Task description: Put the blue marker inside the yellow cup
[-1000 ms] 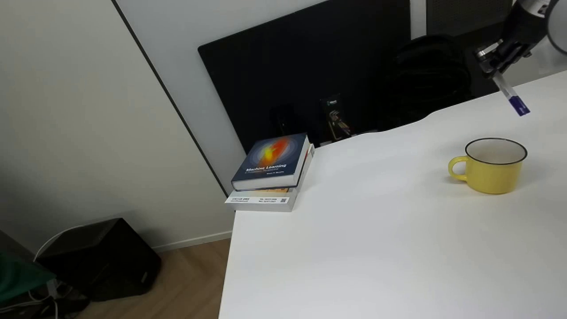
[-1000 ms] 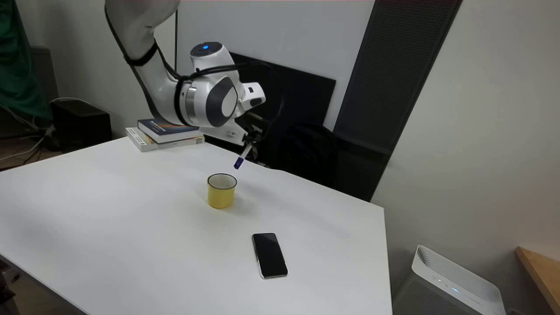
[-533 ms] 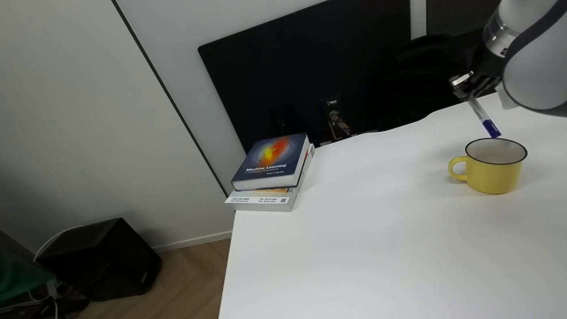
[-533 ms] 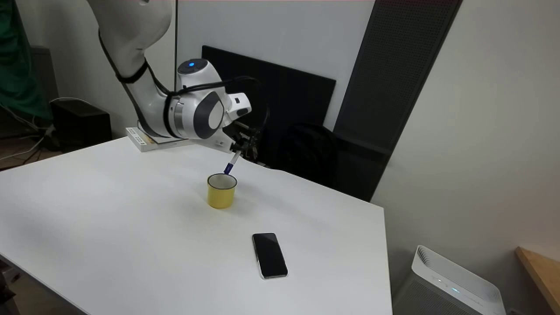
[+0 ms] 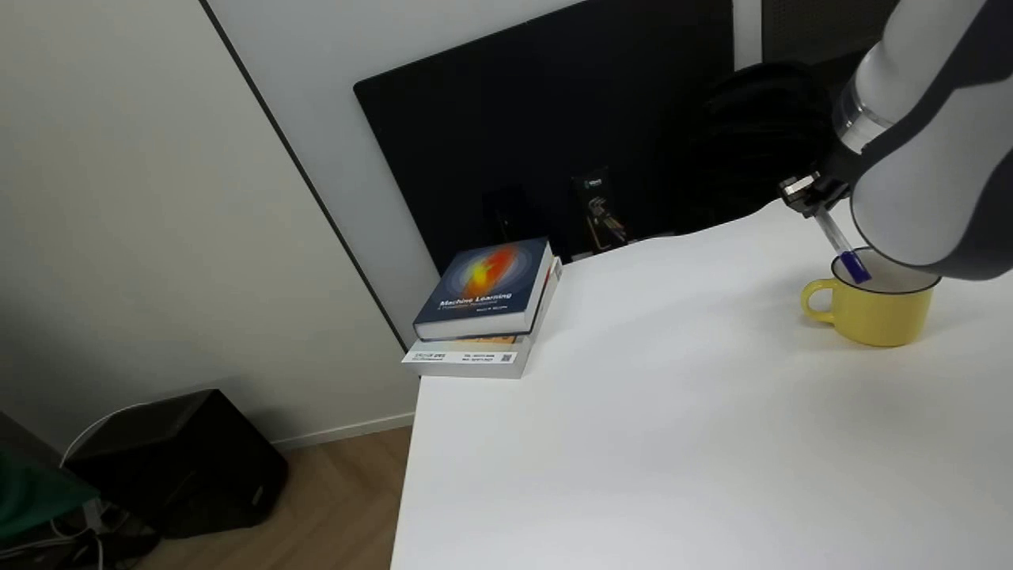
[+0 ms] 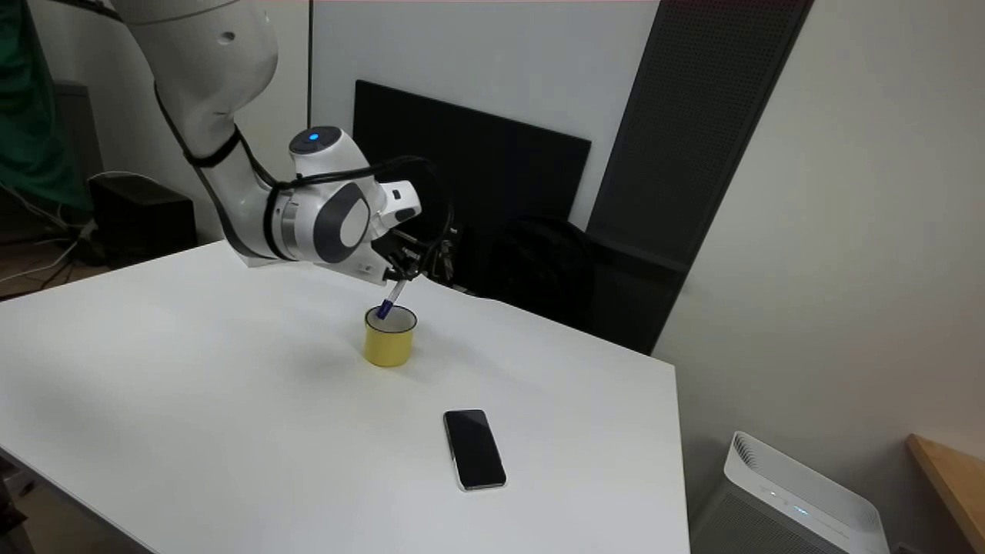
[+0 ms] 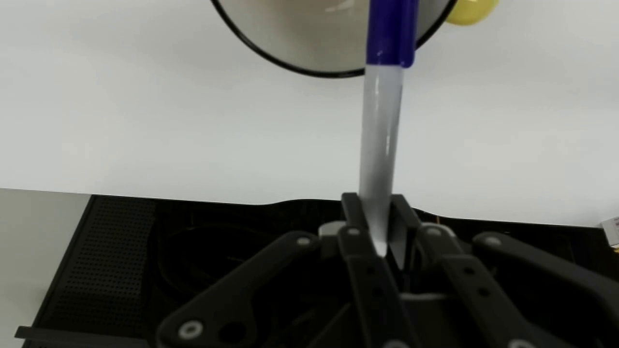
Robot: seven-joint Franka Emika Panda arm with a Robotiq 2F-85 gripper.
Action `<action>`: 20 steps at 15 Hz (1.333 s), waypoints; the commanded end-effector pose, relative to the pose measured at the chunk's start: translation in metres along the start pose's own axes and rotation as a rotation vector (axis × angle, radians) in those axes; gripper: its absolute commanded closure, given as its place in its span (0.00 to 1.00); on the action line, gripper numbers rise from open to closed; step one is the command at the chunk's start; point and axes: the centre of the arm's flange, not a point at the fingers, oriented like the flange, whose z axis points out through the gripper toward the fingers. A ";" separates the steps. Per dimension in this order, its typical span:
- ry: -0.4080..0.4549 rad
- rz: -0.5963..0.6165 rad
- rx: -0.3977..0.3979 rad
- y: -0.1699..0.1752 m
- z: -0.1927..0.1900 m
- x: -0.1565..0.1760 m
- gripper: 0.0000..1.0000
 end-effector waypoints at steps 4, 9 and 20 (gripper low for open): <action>0.052 0.035 -0.028 0.003 0.002 -0.011 0.96; 0.051 0.048 -0.050 0.011 -0.006 -0.026 0.96; 0.056 0.089 -0.127 0.015 -0.032 -0.044 0.96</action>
